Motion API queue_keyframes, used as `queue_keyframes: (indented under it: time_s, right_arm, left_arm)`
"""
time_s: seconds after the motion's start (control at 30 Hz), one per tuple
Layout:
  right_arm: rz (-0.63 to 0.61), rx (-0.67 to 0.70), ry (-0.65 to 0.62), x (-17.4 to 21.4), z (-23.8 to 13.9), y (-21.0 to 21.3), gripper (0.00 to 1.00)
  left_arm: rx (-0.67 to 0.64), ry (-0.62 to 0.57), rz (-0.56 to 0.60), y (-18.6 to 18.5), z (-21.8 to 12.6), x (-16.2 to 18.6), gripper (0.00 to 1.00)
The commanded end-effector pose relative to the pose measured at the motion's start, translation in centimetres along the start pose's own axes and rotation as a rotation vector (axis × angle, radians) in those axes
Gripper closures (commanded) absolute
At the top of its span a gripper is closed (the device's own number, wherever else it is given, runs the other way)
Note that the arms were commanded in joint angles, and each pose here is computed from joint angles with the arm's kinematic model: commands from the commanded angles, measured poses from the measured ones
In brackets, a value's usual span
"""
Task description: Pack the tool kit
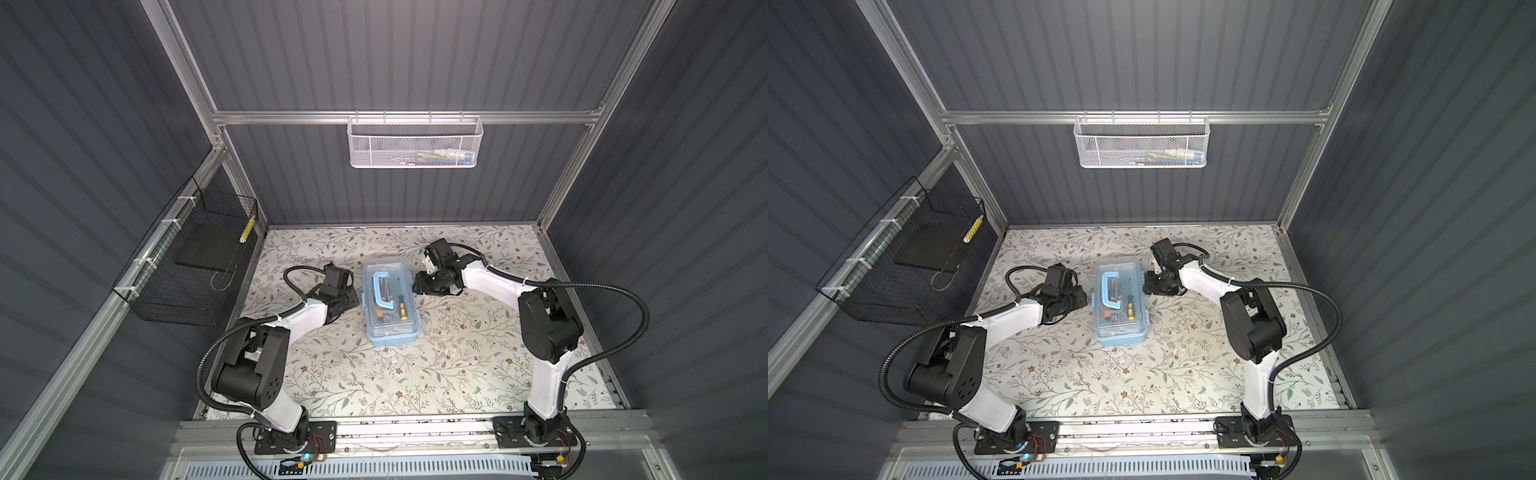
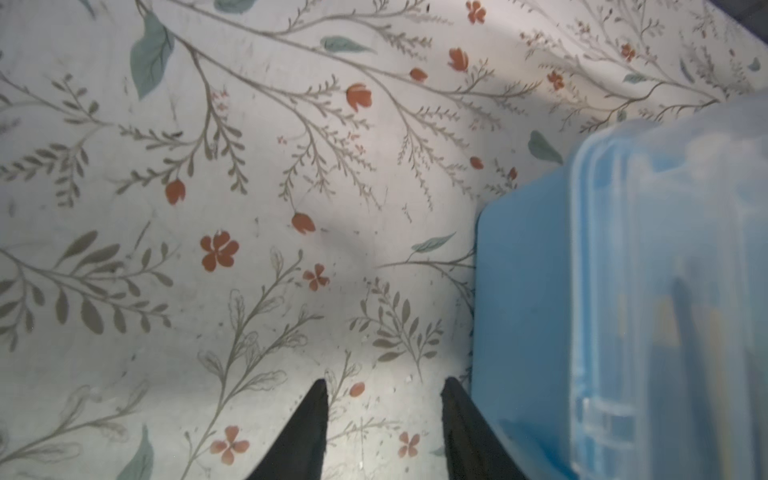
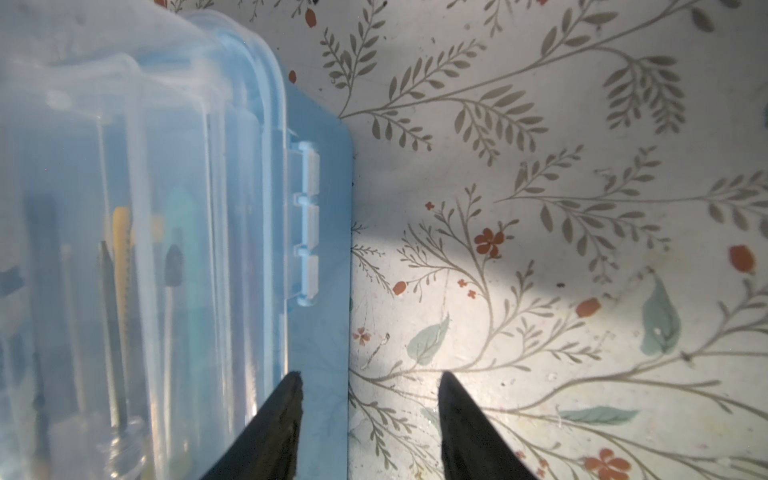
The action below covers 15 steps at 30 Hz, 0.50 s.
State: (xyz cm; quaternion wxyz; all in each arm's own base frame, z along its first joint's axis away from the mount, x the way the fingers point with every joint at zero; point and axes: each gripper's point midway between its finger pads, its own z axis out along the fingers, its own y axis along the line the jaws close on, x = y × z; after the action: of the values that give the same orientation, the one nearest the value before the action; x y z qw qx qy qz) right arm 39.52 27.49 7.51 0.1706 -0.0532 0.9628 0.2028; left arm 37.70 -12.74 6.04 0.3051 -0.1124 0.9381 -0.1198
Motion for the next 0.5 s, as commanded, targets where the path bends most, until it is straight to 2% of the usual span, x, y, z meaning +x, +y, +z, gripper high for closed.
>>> queue_keyframes:
  time_s: [0.0, 0.47]
  right_arm:
    - [-0.018, -0.058, -0.001, 0.3, -1.1, 1.6, 0.46]
    - [-0.055, -0.089, 0.031, 1.2, -0.2, 3.0, 0.46]
  left_arm:
    - [0.057, 0.009, -0.008, -0.8, 0.4, 0.2, 0.55]
    - [0.116, -0.007, 0.028, -2.7, 0.7, -0.9, 0.55]
